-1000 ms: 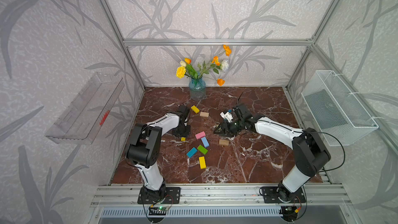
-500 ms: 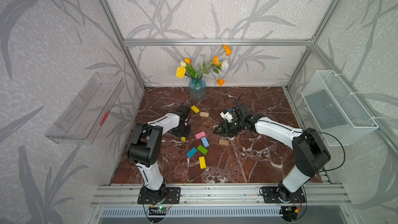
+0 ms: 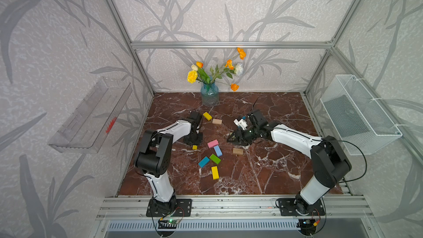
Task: Assemble the letter c with building blocks
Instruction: Assemble the building block at the center of the board.
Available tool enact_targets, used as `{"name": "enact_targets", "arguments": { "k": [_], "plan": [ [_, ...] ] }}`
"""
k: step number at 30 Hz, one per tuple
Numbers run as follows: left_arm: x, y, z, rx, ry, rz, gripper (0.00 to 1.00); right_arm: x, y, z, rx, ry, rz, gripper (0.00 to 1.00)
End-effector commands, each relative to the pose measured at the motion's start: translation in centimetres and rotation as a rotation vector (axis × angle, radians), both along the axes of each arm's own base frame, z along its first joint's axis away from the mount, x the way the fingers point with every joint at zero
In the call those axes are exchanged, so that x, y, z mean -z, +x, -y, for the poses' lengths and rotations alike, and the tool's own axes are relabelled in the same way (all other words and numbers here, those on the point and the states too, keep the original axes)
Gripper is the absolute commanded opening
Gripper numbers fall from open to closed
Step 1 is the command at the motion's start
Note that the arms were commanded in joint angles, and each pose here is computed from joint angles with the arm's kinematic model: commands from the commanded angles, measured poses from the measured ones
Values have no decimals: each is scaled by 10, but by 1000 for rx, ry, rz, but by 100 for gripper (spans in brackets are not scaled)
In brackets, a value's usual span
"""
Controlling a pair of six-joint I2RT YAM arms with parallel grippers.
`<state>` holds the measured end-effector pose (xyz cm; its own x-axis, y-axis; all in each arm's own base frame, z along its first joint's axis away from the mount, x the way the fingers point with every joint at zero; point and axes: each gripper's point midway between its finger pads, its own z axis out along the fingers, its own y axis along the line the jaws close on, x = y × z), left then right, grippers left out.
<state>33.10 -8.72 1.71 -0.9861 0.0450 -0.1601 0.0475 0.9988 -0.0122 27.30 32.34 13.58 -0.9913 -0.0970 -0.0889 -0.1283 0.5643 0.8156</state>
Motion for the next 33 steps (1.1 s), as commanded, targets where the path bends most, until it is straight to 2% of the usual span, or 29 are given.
{"name": "enact_targets", "arguments": {
  "k": [1, 27, 29, 33],
  "plan": [
    [2, 5, 3, 0, 2, 0, 32, -16, 1, -4, -14, 34, 32, 48],
    [6, 5, 2, -2, 16, -6, 30, -21, -2, -4, -11, 47, 27, 48],
    [5, 5, 2, -3, 16, -4, 32, -21, -2, -4, -13, 48, 28, 48],
    [3, 5, 1, -15, 26, -4, 42, -20, -2, -3, -12, 42, 32, 48]
  ]
}}
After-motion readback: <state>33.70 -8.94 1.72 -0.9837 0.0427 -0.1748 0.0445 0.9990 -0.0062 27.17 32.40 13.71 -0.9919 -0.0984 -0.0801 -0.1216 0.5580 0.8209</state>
